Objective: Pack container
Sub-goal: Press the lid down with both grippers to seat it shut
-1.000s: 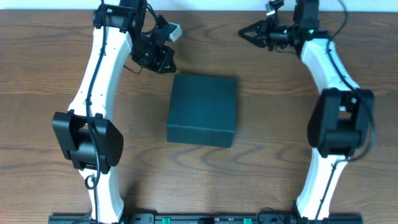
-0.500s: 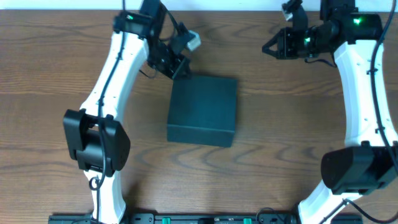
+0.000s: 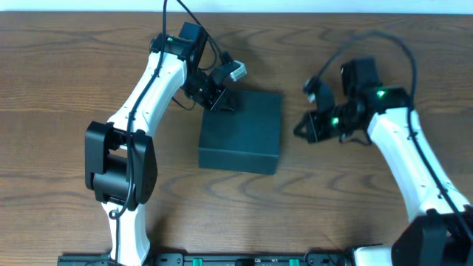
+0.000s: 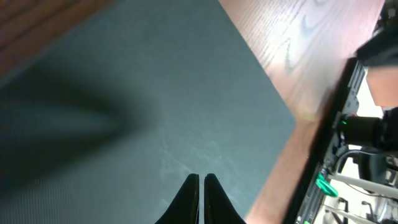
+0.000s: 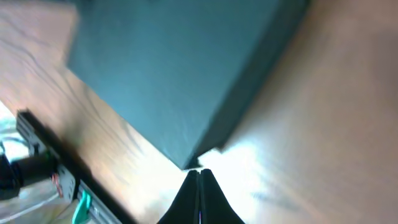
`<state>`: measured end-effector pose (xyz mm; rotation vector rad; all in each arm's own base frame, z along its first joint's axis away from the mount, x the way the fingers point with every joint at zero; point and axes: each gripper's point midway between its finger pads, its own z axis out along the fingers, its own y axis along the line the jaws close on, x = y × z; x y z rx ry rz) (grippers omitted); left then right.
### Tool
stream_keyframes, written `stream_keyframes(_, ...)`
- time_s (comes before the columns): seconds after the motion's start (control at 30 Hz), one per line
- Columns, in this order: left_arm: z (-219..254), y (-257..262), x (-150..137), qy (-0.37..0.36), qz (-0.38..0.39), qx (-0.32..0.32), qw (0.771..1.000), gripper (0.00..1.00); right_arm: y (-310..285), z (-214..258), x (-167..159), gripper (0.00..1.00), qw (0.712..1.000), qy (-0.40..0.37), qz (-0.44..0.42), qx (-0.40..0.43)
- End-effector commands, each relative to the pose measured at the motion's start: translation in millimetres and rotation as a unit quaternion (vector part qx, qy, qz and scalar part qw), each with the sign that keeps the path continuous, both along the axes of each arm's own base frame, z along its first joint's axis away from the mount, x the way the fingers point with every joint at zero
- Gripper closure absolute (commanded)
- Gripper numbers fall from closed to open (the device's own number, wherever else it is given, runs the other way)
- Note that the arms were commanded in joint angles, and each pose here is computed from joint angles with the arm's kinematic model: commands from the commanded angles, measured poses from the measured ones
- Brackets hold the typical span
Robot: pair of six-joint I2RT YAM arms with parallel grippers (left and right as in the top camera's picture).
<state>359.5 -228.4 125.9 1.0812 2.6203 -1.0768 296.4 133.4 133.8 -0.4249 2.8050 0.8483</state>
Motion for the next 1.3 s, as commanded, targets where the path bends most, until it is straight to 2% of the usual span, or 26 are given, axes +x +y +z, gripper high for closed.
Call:
stream_keyframes(0.0, -13, 0, -11, 0.012, -0.007, -0.004, 1.0, 0.94, 9, -15, -17, 0.98, 1.0, 0.017, 0.018, 0.018)
stream_keyframes(0.2, -45, 2, -33, 0.057, -0.001, 0.009, 0.998, 0.94, 22, -47, -56, 0.98, 0.996, 0.069, 0.046, 0.026)
stream_keyframes(0.43, -58, -4, -47, 0.076, -0.004, 0.016, 0.997, 0.94, 46, -67, -78, 0.98, 0.993, 0.067, 0.094, 0.018)
stream_keyframes(0.67, -58, -5, -46, 0.079, 0.003, 0.017, 0.997, 0.94, 46, -99, -59, 0.98, 0.998, 0.031, 0.019, -0.055)
stream_keyframes(1.0, -58, -6, -45, 0.077, 0.003, 0.016, 0.997, 0.94, 65, -105, -19, 0.98, 0.993, -0.055, -0.082, -0.062)
stream_keyframes(1.27, -59, -5, -44, 0.074, 0.003, 0.017, 0.997, 0.94, 89, -99, -22, 0.98, 0.994, -0.076, -0.068, -0.048)
